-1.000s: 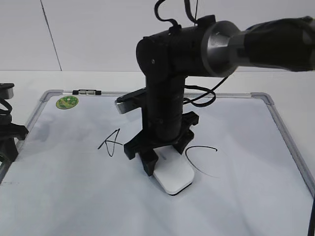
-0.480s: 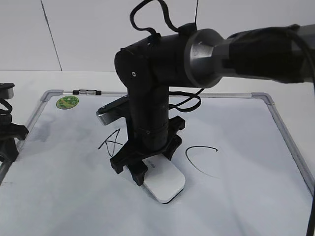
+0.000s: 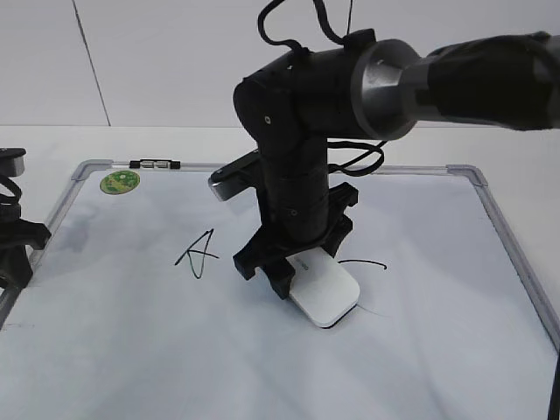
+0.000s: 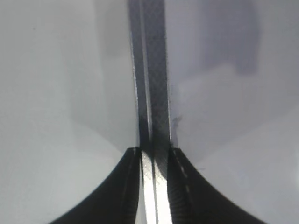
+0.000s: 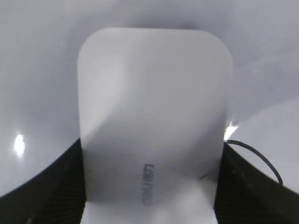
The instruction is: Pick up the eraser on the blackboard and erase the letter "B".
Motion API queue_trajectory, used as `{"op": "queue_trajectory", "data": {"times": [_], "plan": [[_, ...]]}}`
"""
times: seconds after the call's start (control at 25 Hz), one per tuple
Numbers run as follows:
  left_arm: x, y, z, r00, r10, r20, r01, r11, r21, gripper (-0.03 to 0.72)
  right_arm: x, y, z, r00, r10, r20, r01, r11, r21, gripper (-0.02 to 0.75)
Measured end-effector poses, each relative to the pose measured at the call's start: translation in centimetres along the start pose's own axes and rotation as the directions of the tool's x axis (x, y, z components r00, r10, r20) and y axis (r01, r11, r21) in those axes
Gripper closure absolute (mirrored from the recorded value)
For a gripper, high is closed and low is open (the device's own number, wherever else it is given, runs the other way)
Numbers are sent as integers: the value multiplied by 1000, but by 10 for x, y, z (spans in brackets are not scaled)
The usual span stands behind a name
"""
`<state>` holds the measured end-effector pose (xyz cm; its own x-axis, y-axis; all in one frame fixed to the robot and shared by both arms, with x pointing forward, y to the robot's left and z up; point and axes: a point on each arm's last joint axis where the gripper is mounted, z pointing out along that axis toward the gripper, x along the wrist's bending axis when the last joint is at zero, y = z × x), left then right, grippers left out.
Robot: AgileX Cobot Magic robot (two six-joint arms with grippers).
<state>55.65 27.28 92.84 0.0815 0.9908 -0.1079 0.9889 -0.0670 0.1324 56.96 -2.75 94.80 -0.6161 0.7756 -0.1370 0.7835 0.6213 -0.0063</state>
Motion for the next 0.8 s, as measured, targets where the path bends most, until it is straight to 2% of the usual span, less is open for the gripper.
{"op": "queue_trajectory", "data": {"times": [0.32,0.56,0.68,0.8], "plan": [[0,0,0,1000,0,0,0,1000,0,541,-5,0,0,1000,5,15,-5,1000,0,204],[0,0,0,1000,0,0,0,1000,0,541,-6,-2,-12,999,40,-25,-40,999,-19,204],[0,0,0,1000,0,0,0,1000,0,541,-18,-8,-39,995,101,-23,-102,992,-77,204],[0,0,0,1000,0,0,0,1000,0,541,-38,-11,-49,981,193,-30,-195,976,-99,204]]}}
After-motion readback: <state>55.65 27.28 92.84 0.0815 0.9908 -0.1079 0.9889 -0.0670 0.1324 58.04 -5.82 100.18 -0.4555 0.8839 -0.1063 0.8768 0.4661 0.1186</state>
